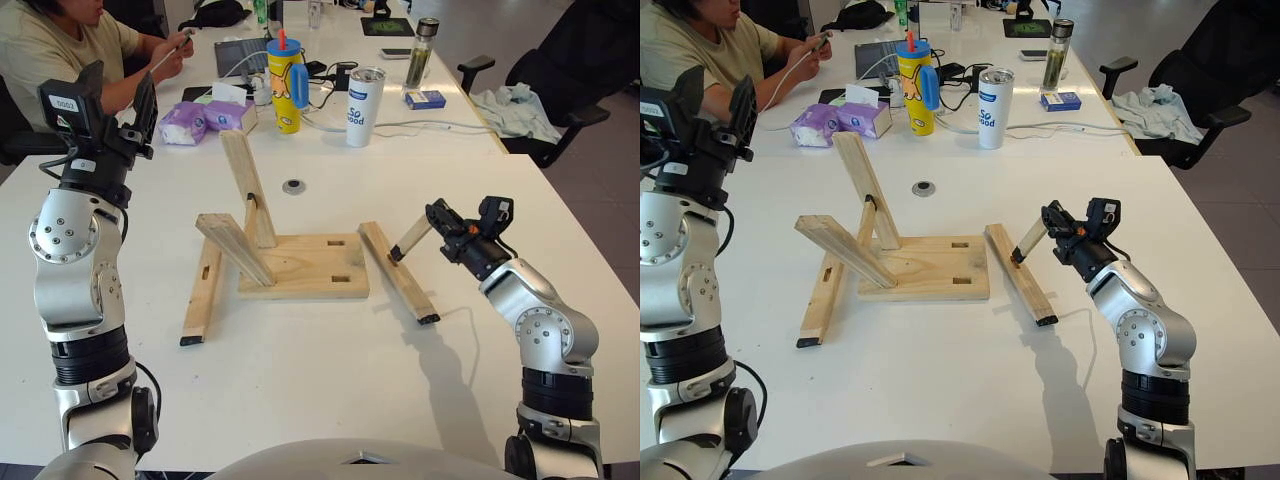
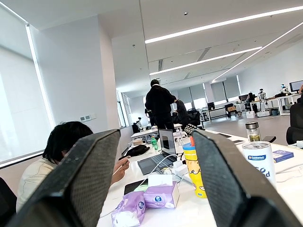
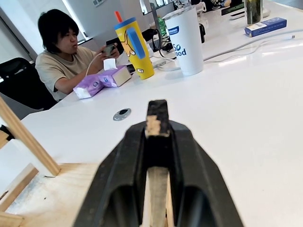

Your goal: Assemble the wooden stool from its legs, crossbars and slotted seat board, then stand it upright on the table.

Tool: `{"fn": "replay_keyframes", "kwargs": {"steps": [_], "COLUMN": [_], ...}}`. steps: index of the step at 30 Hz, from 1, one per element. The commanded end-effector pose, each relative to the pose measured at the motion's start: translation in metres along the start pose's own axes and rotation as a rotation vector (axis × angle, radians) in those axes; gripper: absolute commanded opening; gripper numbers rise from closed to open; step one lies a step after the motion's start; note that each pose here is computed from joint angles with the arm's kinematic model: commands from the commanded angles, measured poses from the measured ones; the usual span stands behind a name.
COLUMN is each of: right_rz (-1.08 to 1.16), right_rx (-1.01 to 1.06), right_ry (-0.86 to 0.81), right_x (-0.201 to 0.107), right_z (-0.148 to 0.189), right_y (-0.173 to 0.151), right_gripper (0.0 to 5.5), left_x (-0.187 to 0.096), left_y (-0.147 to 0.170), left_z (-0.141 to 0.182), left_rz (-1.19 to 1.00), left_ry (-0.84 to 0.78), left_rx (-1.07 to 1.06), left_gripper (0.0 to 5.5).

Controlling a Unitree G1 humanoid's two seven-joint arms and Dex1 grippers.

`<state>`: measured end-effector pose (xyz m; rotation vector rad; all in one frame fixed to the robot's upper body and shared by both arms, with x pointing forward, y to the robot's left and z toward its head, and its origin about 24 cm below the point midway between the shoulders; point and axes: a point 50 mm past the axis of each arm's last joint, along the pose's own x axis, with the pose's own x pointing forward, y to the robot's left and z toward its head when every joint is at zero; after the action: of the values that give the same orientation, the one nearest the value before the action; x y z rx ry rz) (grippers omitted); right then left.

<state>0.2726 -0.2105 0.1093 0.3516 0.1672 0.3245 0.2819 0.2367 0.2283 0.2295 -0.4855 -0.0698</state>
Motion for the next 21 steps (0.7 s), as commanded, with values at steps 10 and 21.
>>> {"fn": "replay_keyframes", "kwargs": {"steps": [10, 21], "right_rz": [0.029, -0.025], "right_rx": [-0.146, -0.28], "right_ry": [0.033, 0.141], "right_x": [0.01, -0.011], "right_z": [-0.007, -0.076], "right_y": [-0.001, -0.003], "right_gripper": [0.44, 0.44], "left_x": [-0.001, -0.003], "left_y": [0.001, -0.003], "left_z": [-0.005, -0.007], "left_rz": [0.011, 0.003], "left_ry": [0.019, 0.025], "left_rx": [0.002, 0.003], "left_gripper": [2.83, 2.83]}}
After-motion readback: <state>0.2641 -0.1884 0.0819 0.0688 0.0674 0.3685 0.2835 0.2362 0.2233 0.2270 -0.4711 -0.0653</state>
